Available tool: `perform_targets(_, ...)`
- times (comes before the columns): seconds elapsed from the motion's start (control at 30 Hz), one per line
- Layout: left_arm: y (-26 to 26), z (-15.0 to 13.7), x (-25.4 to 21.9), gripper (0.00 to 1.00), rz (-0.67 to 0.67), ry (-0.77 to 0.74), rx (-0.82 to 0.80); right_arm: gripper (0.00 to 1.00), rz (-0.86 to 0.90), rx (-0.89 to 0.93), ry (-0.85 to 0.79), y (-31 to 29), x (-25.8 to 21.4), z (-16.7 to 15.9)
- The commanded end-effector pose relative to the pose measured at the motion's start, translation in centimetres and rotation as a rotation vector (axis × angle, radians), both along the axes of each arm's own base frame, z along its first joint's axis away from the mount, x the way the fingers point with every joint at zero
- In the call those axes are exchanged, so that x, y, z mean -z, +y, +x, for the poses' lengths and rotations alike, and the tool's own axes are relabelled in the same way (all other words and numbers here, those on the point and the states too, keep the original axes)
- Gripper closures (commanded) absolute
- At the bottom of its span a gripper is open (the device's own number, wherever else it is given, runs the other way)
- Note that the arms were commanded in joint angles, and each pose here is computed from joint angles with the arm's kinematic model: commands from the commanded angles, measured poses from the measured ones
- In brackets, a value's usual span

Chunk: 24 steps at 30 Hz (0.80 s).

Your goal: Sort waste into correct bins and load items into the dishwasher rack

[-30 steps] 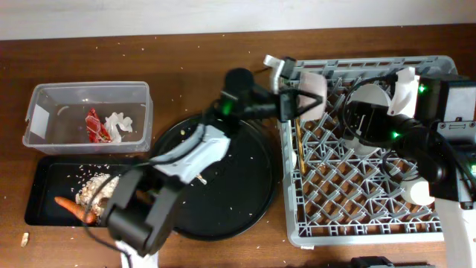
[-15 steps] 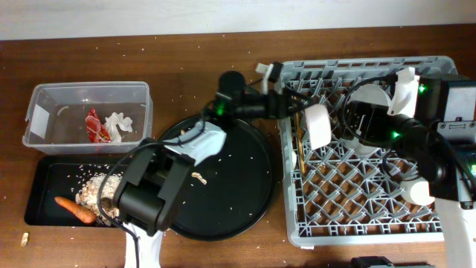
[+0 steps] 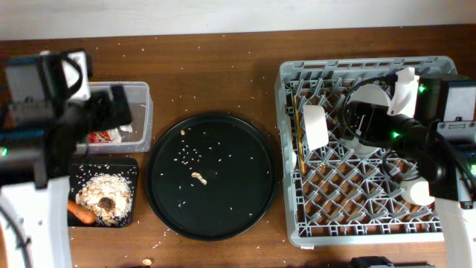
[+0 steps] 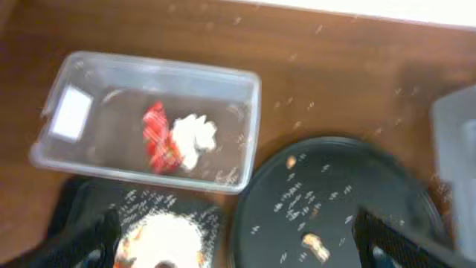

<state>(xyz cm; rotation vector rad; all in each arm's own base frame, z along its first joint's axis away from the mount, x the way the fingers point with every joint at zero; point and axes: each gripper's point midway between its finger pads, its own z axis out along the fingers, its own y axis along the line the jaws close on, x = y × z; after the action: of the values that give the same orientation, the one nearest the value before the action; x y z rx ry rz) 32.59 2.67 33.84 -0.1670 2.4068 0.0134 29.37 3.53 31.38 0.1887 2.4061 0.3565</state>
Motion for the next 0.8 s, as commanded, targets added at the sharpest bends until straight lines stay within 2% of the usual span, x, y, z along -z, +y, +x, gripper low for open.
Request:
perform_targets(0.0,2.6,-2.5,-1.0,0.01,0.16,0.014,-0.051,0.01,0.008,-0.004,-0.014,0.2,-0.5,-0.1)
perform_targets(0.13,2.5,-3.0,-0.3,0.01,0.156,0.051,-0.046,0.01,0.007,-0.005,-0.003,0.3,-0.2,0.1)
perform_targets(0.2,2.5,-3.1,-0.3,0.01,0.156,0.052,-0.046,0.01,-0.015,0.005,-0.08,-0.2,-2.2,-1.4)
perform_targets(0.23,2.5,-3.1,-0.3,0.01,0.156,0.052,-0.046,0.01,-0.077,0.05,-0.156,-1.4,-3.5,-1.7)
perform_targets(0.3,2.5,-3.1,-0.3,0.01,0.156,0.052,-0.046,0.01,-0.192,-0.125,-0.616,0.2,-8.5,-0.5)
perform_targets(0.33,2.5,-3.1,-0.3,0.01,0.156,0.052,-0.046,0.01,-0.196,-0.12,-0.692,0.2,-8.0,-0.8)
perform_targets(0.4,2.5,-3.1,-0.3,0.01,0.156,0.052,-0.046,0.01,-0.199,-0.115,-0.728,0.2,-2.3,-2.8)
perform_targets(0.43,2.5,-3.1,-0.3,0.01,0.156,0.052,-0.046,0.01,-0.195,-0.12,-0.675,0.1,4.2,-4.7)
perform_targets(0.5,2.5,-3.1,-0.3,0.01,0.156,0.052,-0.046,0.01,-0.197,-0.117,-0.71,0.2,8.8,-5.6)
perform_targets(0.6,2.5,-3.1,-0.3,0.01,0.156,0.052,-0.046,0.01,-0.207,-0.101,-0.873,0.2,12.7,-5.4)
perform_targets(0.77,2.5,-3.1,-0.3,0.01,0.156,0.052,-0.046,0.01,-0.205,-0.106,-0.821,0.1,15.3,-5.1)
